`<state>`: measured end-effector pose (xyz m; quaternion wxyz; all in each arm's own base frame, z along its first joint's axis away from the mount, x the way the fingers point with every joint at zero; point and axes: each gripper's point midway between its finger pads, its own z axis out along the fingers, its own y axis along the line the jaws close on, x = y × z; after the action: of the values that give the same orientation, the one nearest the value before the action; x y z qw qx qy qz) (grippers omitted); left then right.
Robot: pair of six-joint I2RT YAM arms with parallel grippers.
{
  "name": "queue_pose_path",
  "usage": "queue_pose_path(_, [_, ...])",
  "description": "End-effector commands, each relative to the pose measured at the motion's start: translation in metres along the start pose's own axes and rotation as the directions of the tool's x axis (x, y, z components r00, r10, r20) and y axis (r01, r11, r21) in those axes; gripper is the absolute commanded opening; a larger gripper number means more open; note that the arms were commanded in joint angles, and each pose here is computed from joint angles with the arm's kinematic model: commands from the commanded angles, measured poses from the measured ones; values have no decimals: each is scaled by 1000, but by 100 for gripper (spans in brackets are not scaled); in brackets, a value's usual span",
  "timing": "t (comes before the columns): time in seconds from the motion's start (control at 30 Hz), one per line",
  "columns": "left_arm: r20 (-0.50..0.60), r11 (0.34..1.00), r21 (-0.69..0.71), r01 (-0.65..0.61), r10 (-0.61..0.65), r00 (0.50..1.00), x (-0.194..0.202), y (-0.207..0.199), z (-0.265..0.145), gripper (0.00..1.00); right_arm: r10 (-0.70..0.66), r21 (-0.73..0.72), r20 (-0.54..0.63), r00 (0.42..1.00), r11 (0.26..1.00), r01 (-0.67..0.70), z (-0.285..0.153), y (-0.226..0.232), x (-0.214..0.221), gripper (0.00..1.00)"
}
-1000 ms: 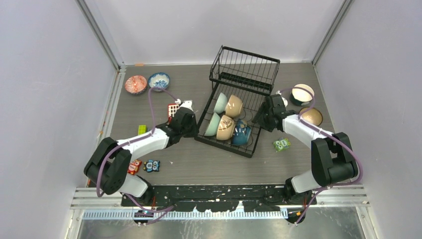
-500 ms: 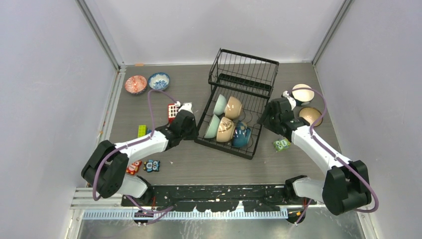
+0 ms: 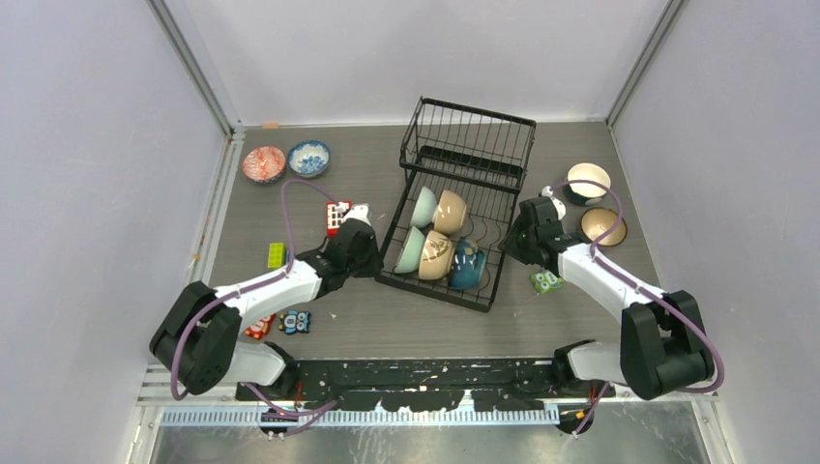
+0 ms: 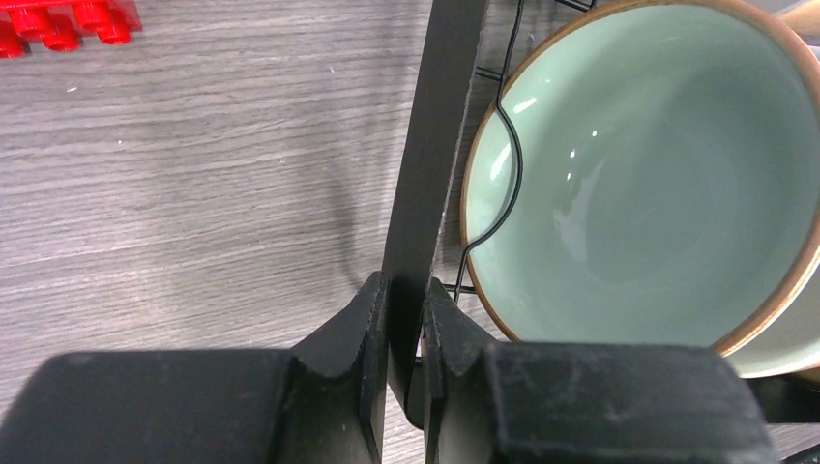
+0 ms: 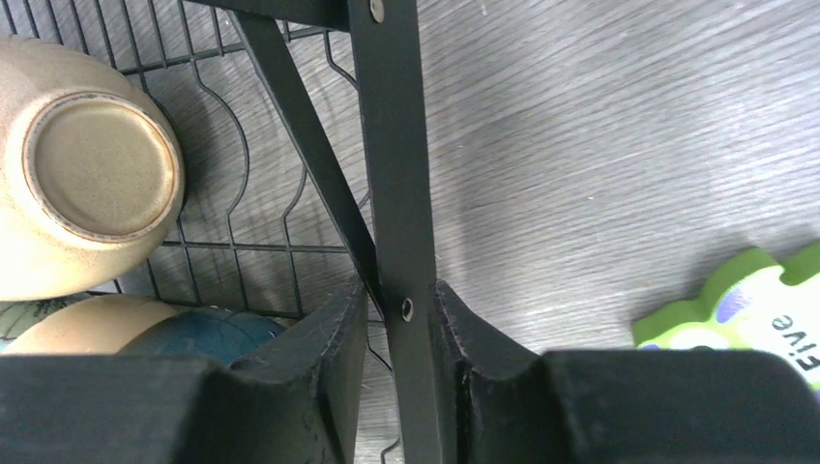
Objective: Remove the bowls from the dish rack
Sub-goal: Adjust the dish rack at the center of the board.
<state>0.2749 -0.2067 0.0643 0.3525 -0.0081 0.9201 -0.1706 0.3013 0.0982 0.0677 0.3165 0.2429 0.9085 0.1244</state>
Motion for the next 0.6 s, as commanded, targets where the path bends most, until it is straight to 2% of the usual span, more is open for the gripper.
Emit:
queue_pose_path(0.0, [75, 996, 47, 82, -85, 994, -22, -11, -14, 0, 29, -42, 19, 999, 999, -28, 9, 12, -6, 31])
queue_pose_path(0.2, [71, 995, 53, 80, -84, 994, -17, -12, -15, 0, 23, -44, -1, 1000, 999, -23, 21, 19, -7, 22])
queue_pose_path(0.37, [71, 995, 54, 81, -85, 994, -16, -12, -14, 0, 6, -42, -20, 1000, 999, -7, 35, 29, -8, 18])
queue_pose_path(0.57, [72, 996, 52, 77, -81, 994, -19, -13, -15, 0, 2, -48, -14, 1000, 999, -3, 40, 45, -17, 21])
